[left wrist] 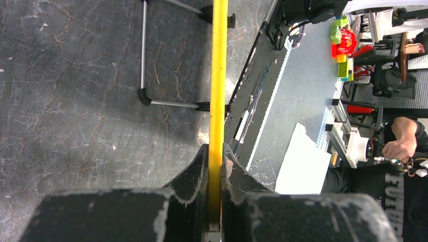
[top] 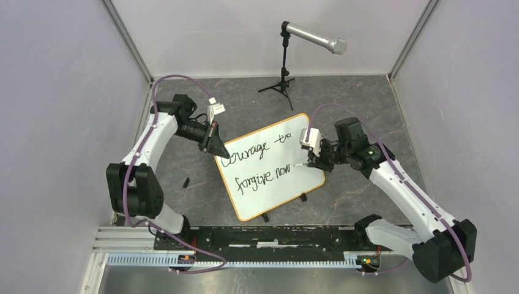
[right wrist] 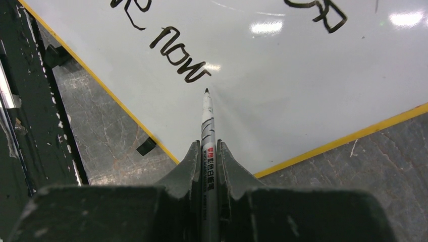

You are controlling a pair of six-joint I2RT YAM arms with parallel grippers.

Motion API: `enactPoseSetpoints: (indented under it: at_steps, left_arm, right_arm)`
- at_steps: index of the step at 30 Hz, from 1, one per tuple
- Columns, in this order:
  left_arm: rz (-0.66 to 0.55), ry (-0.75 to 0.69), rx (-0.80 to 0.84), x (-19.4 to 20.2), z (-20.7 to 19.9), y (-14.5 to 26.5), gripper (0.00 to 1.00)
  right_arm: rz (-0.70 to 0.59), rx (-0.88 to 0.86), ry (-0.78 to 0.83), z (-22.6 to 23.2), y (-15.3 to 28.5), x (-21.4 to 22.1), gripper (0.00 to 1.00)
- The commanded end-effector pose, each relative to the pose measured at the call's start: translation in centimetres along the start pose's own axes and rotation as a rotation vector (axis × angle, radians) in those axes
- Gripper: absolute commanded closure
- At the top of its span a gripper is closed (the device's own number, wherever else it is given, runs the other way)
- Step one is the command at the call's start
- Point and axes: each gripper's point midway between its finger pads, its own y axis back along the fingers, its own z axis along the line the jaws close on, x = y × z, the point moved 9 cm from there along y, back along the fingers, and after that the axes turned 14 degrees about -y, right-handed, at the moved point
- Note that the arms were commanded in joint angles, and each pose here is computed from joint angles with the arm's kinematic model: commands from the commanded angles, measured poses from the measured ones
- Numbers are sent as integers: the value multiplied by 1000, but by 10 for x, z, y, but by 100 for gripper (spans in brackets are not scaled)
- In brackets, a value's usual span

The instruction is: Write a sentence on the whiteboard

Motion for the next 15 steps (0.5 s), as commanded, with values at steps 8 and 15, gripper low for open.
enactPoseSetpoints:
  at_steps: [8, 15]
  left_arm:
    - [33, -42, -82, -6, 6, 8, 98]
    - [42, -39, -88, -5, 7, 8, 98]
  right_arm:
    - [17, -4, -10, -6, -17, 14, 100]
    - [32, 4, -12, -8, -22, 20, 100]
